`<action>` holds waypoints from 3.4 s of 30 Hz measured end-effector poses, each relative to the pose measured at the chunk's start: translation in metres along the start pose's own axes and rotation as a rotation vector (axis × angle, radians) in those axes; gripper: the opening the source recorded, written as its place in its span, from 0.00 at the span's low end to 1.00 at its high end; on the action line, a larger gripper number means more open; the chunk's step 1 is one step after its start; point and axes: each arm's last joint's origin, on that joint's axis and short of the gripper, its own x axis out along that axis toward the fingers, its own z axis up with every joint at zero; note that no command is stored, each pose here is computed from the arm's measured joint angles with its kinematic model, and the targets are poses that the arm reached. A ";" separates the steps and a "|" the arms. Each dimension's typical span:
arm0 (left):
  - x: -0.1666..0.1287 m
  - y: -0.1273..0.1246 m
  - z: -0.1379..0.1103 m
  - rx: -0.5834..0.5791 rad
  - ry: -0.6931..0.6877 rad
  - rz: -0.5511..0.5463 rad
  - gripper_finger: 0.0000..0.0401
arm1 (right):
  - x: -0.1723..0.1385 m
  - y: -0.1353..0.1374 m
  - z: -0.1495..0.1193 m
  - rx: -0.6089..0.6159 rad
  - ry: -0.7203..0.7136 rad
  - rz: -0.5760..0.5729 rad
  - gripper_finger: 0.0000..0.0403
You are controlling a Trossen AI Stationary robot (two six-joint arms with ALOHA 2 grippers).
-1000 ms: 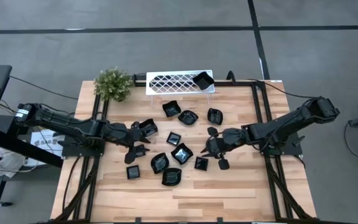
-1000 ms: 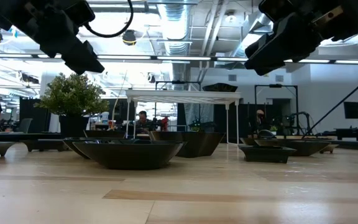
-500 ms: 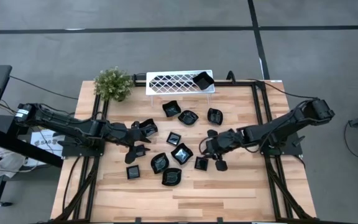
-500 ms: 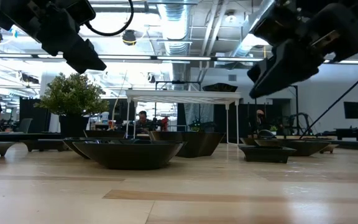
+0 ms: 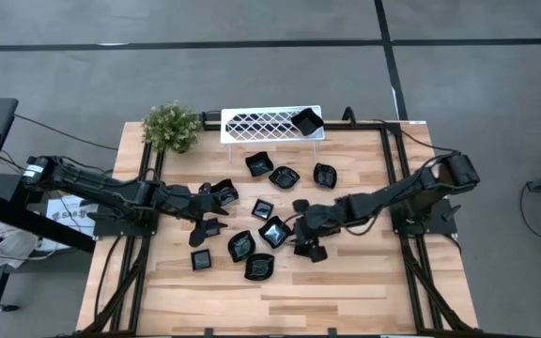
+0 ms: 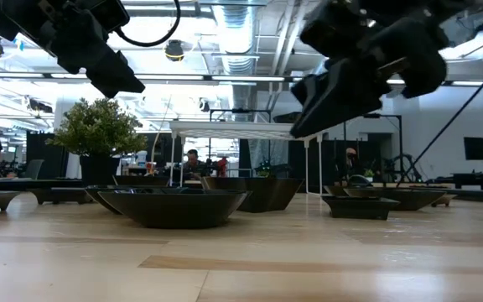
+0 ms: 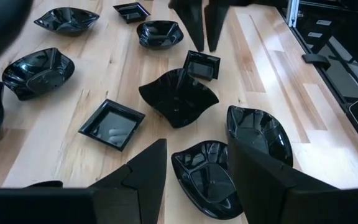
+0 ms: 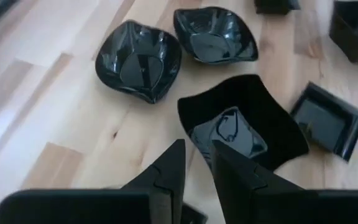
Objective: Pick & Place Mini shaped plates
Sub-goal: Stack the black distorted square plate on top of the black distorted square plate on the shelf
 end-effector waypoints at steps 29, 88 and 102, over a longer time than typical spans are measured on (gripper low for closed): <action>0.000 0.000 0.001 -0.004 -0.008 -0.001 0.43 | 0.038 0.005 0.022 -0.144 0.141 -0.008 0.18; 0.000 0.000 0.002 -0.004 -0.022 -0.004 0.43 | 0.037 0.008 0.016 -0.291 0.210 0.005 0.18; 0.000 0.000 0.003 -0.004 -0.026 -0.004 0.43 | 0.037 0.005 0.015 -0.286 0.212 0.001 0.18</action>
